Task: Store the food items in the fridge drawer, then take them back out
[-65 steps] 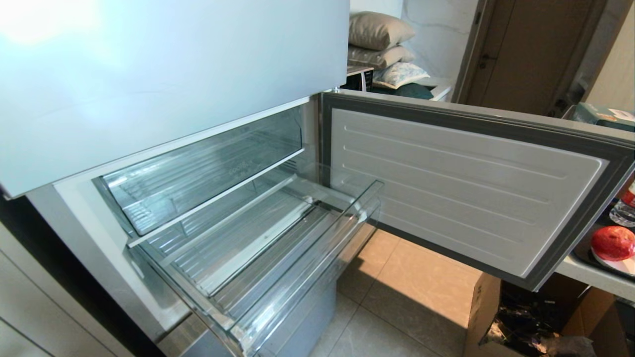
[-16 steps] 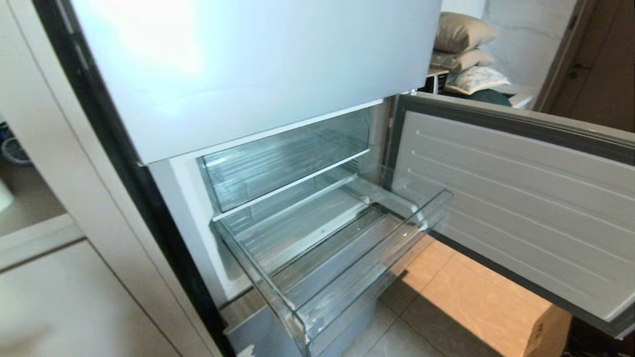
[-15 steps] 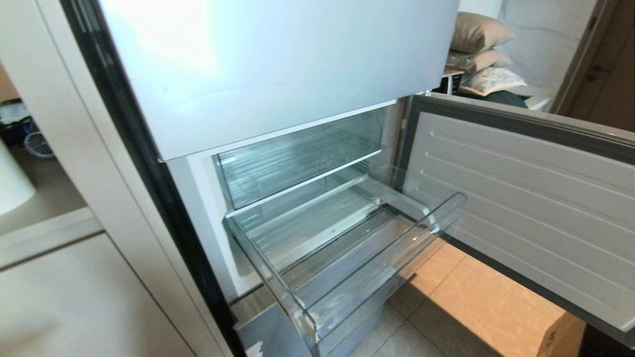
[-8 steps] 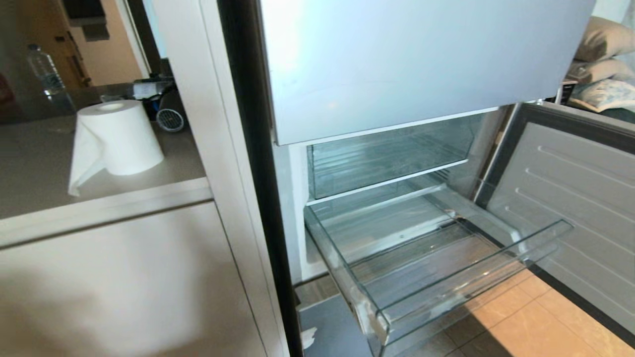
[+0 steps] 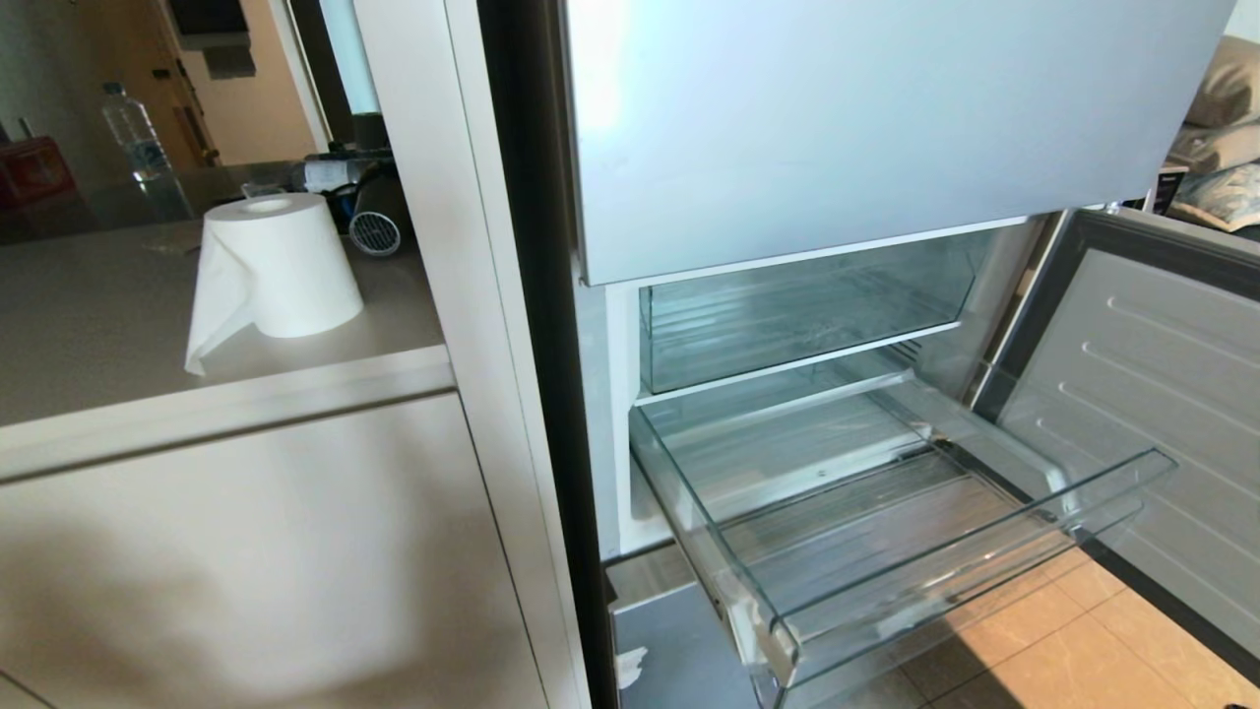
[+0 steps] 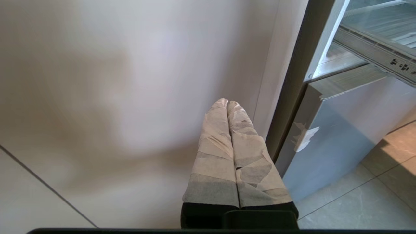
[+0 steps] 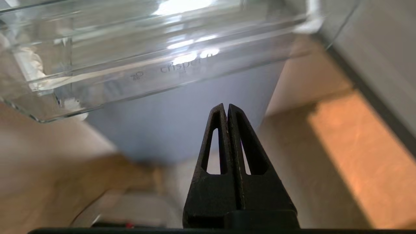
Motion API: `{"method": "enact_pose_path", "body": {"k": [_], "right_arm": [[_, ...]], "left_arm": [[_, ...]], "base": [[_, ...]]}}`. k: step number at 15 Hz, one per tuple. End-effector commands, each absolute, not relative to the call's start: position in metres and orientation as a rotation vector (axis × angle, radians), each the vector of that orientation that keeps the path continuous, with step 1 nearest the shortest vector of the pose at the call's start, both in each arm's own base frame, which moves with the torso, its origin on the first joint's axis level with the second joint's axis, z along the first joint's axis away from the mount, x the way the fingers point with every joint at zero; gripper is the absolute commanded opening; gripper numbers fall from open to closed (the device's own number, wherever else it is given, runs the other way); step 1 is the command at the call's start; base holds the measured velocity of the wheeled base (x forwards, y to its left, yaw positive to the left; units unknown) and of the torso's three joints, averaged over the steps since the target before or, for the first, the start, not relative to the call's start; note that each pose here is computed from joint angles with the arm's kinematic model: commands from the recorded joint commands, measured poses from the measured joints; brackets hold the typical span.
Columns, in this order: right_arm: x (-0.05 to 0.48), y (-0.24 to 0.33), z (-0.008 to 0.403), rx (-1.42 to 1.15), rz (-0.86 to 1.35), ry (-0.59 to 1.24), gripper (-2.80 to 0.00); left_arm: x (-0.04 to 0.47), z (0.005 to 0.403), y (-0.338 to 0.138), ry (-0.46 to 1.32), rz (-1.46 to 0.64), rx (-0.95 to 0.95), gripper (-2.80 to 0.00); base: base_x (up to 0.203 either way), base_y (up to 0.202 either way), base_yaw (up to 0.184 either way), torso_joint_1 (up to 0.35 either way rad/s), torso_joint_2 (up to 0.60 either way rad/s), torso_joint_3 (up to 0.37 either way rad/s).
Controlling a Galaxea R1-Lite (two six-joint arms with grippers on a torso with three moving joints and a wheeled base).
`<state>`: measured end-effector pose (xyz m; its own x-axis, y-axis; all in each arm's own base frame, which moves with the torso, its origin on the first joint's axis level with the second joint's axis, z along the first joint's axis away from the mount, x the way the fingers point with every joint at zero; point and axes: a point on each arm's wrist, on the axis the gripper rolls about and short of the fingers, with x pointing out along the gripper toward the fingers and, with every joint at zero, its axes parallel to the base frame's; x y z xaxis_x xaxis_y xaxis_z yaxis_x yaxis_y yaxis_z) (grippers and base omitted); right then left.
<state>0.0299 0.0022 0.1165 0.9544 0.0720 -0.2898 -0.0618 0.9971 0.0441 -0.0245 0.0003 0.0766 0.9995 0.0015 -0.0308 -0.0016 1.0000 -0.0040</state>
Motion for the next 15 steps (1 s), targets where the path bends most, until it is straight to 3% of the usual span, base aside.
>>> {"method": "enact_pose_path", "body": {"k": [1, 4, 7, 9, 13, 15], "right_arm": [[0.084, 0.009, 0.116, 0.055, 0.086, 0.607, -2.80], [0.151, 0.025, 0.112, 0.112, 0.114, 0.799, -2.80], [0.208, 0.041, 0.097, 0.140, 0.139, 0.869, -2.80], [0.240, 0.049, 0.095, 0.153, 0.154, 0.840, -2.80], [0.294, 0.069, 0.122, 0.204, 0.240, 0.544, -2.80], [0.303, 0.081, 0.120, 0.217, 0.273, 0.507, -2.80]], "left_arm": [[-0.025, 0.077, 0.000, 0.031, 0.002, -0.004, -2.80], [-0.025, 0.077, 0.000, 0.031, 0.002, -0.004, -2.80], [-0.025, 0.077, 0.000, 0.031, 0.002, -0.004, -2.80], [-0.025, 0.077, 0.000, 0.031, 0.002, -0.004, -2.80], [-0.025, 0.077, 0.000, 0.031, 0.002, -0.004, -2.80], [-0.025, 0.077, 0.000, 0.031, 0.002, -0.004, -2.80]], "base": [[0.000, 0.000, 0.000, 0.000, 0.00, 0.000], [0.000, 0.000, 0.000, 0.000, 0.00, 0.000], [0.000, 0.000, 0.000, 0.000, 0.00, 0.000], [0.000, 0.000, 0.000, 0.000, 0.00, 0.000], [0.000, 0.000, 0.000, 0.000, 0.00, 0.000], [0.000, 0.000, 0.000, 0.000, 0.00, 0.000]]}}
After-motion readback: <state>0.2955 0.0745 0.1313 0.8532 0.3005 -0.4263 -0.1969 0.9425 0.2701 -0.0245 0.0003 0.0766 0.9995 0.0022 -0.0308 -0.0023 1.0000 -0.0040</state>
